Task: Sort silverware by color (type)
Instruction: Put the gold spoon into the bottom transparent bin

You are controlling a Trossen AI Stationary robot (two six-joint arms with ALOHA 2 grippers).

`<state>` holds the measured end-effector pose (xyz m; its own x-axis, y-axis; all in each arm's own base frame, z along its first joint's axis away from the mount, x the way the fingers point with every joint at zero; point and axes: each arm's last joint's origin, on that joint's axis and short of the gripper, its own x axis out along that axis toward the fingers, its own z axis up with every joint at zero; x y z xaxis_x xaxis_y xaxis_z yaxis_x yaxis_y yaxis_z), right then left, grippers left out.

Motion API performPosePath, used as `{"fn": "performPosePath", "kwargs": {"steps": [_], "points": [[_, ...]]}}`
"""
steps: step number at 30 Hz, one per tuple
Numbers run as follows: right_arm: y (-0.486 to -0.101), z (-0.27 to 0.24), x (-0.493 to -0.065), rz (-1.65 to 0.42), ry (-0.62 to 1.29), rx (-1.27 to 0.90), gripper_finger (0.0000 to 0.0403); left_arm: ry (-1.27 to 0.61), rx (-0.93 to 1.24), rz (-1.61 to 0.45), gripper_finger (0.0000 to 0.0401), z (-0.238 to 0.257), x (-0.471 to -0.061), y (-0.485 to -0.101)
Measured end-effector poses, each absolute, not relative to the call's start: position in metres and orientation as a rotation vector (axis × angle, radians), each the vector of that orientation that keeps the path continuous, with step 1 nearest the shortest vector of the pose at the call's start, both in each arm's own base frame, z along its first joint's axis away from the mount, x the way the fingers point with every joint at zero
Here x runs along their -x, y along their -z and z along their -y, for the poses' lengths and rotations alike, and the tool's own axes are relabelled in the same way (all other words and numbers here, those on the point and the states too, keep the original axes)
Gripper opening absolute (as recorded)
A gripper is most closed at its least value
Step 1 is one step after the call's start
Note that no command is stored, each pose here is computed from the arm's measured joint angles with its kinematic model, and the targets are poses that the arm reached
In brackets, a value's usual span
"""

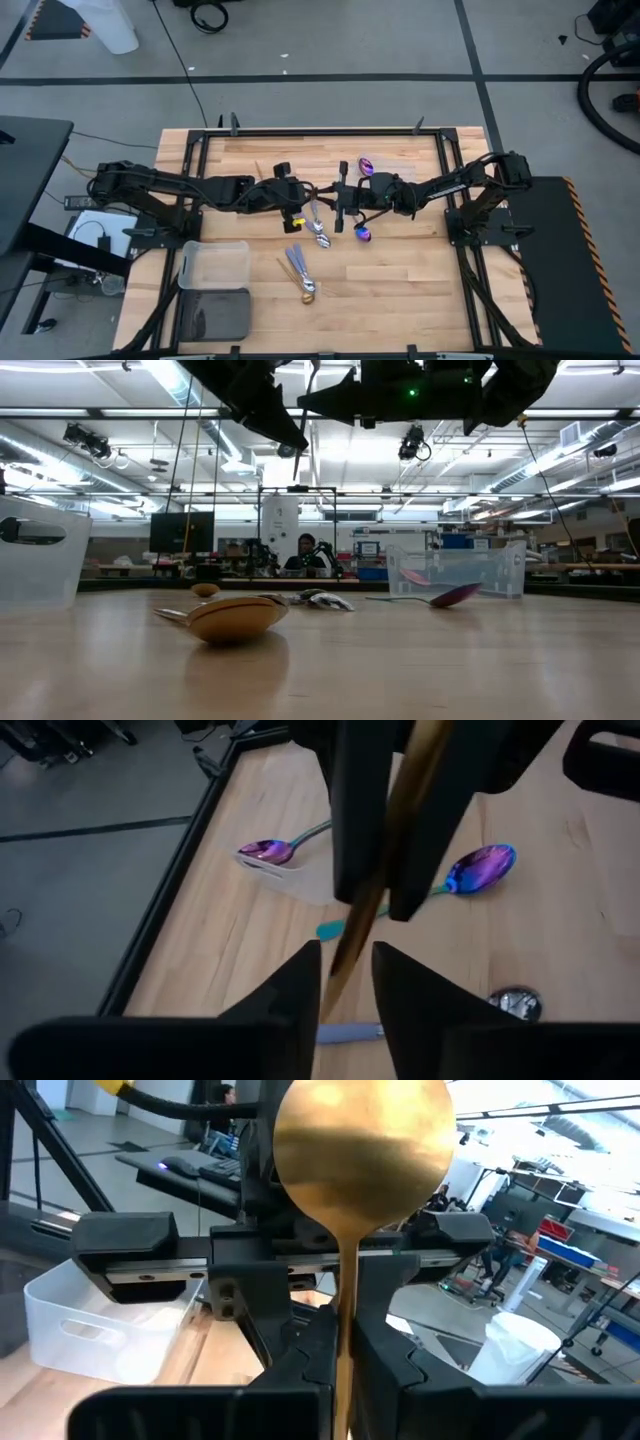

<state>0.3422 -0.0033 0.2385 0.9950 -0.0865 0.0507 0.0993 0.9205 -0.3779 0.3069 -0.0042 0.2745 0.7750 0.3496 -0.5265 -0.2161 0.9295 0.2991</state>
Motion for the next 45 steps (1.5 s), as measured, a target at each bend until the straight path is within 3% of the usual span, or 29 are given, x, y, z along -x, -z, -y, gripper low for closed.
{"fn": "performPosePath", "kwargs": {"steps": [7, 13, 24, 29, 45], "points": [[-0.239, 0.003, -0.342, 0.035, 0.096, 0.381, 0.0029, -0.327, -0.193, -0.607, 0.0026, 0.002, -0.307, -0.275], [-0.238, 0.003, -0.342, 0.027, 0.092, 0.345, 0.0044, -0.329, -0.166, -0.605, 0.0025, 0.002, -0.307, -0.274], [-0.232, 0.002, -0.342, -0.033, 0.079, 0.289, 0.0188, -0.342, -0.127, -0.636, 0.0025, 0.003, -0.302, -0.274], [-0.227, -0.003, -0.342, -0.078, 0.060, 0.283, 0.0229, -0.336, -0.091, -0.708, 0.0025, 0.005, -0.292, -0.272], [-0.211, -0.040, -0.337, -0.225, -0.054, 0.146, 0.0213, -0.281, 0.070, -0.879, 0.0025, 0.018, -0.271, -0.273]]}}
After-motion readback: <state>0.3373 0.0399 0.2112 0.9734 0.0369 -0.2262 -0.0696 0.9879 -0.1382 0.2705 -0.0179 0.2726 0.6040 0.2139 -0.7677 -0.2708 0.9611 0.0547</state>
